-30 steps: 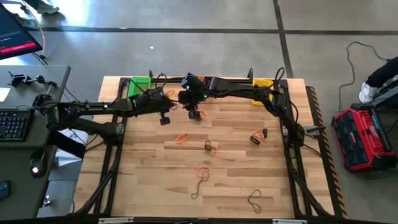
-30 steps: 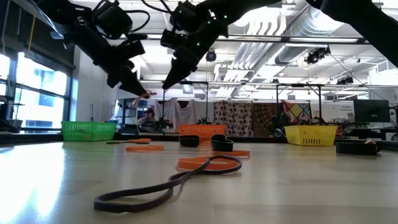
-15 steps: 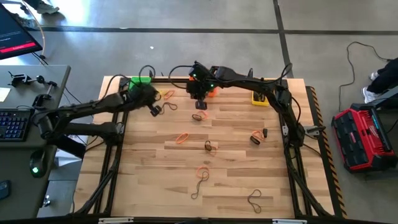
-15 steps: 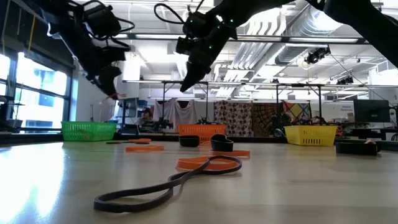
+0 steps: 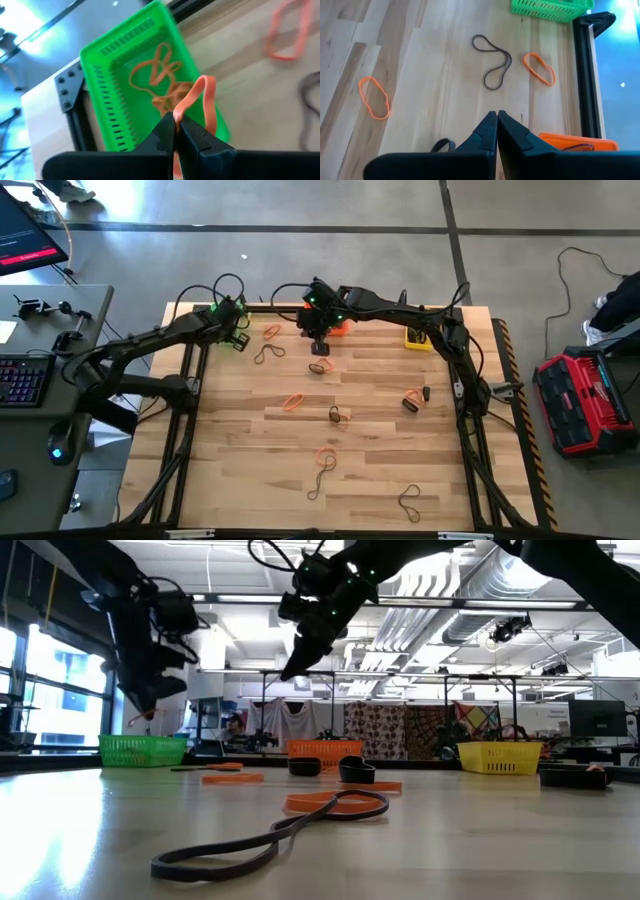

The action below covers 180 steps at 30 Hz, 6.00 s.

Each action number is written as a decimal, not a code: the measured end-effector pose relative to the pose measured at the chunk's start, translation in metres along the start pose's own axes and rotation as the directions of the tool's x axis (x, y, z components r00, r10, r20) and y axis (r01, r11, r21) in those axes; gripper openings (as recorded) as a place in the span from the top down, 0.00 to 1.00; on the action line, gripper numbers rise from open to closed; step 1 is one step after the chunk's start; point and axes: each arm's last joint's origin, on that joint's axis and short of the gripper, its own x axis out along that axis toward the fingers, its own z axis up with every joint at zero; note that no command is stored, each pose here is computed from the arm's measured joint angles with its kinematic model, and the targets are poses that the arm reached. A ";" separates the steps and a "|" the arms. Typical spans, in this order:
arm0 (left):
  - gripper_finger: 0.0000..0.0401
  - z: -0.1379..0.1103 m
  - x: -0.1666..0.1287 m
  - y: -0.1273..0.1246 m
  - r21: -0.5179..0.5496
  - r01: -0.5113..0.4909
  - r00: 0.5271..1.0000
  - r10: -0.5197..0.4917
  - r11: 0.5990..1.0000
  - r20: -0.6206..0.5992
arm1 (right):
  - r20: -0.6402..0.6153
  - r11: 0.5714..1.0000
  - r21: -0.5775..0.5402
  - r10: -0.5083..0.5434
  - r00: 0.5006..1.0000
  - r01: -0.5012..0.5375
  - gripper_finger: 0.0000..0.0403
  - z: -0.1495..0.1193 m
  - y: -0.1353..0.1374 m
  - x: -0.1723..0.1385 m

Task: Sort rubber bands into baskets
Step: Remove the orange rubber band from the orange basket to the green bin, then put the top black rubber band into the yellow bin

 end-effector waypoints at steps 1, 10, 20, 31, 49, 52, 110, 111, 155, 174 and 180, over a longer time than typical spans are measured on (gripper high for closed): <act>1.00 0.002 0.004 0.001 -0.002 -0.016 1.000 0.016 1.000 -0.014 | 0.004 1.000 -0.001 -0.002 1.000 0.002 1.00 0.000 0.000 0.000; 0.96 0.016 0.028 0.001 0.032 -0.066 0.994 0.068 0.997 -0.090 | 0.016 1.000 -0.004 -0.008 1.000 0.008 1.00 0.002 -0.001 0.000; 0.76 0.024 0.029 -0.001 0.059 -0.061 0.998 0.062 0.996 -0.022 | 0.072 1.000 0.014 -0.019 0.997 0.018 1.00 -0.010 -0.007 0.009; 0.71 0.028 -0.007 -0.004 0.080 -0.017 0.988 0.005 0.997 0.154 | 0.193 0.990 0.114 -0.109 0.975 0.089 1.00 -0.061 0.038 -0.008; 0.92 0.044 -0.092 -0.074 0.428 0.409 0.557 -0.591 0.806 0.583 | 0.205 0.947 0.305 -0.173 0.963 0.105 1.00 -0.107 0.151 -0.022; 0.95 0.044 -0.098 -0.082 0.481 0.428 0.489 -0.643 0.765 0.589 | 0.207 0.941 0.313 -0.200 0.958 0.129 0.96 -0.109 0.159 -0.015; 0.98 -0.036 -0.045 -0.098 0.618 0.558 0.111 -0.787 0.554 0.607 | 0.059 0.920 0.307 -0.273 0.960 0.243 0.97 -0.133 0.120 0.085; 0.98 -0.036 -0.045 -0.098 0.618 0.558 0.112 -0.788 0.554 0.606 | 0.059 0.922 0.305 -0.269 0.961 0.239 0.97 -0.130 0.120 0.085; 0.98 -0.039 -0.043 -0.098 0.618 0.558 0.125 -0.793 0.553 0.596 | -0.541 0.080 0.732 -0.535 0.649 0.676 1.00 -0.284 0.045 -0.117; 0.98 -0.039 -0.043 -0.098 0.618 0.559 0.125 -0.793 0.552 0.596 | -0.646 0.022 0.694 -0.422 0.636 0.719 0.77 -0.312 0.033 -0.109; 0.98 -0.039 -0.043 -0.098 0.614 0.565 0.125 -0.793 0.551 0.596 | -0.638 0.052 0.690 -0.428 0.640 0.722 0.60 -0.309 0.036 -0.113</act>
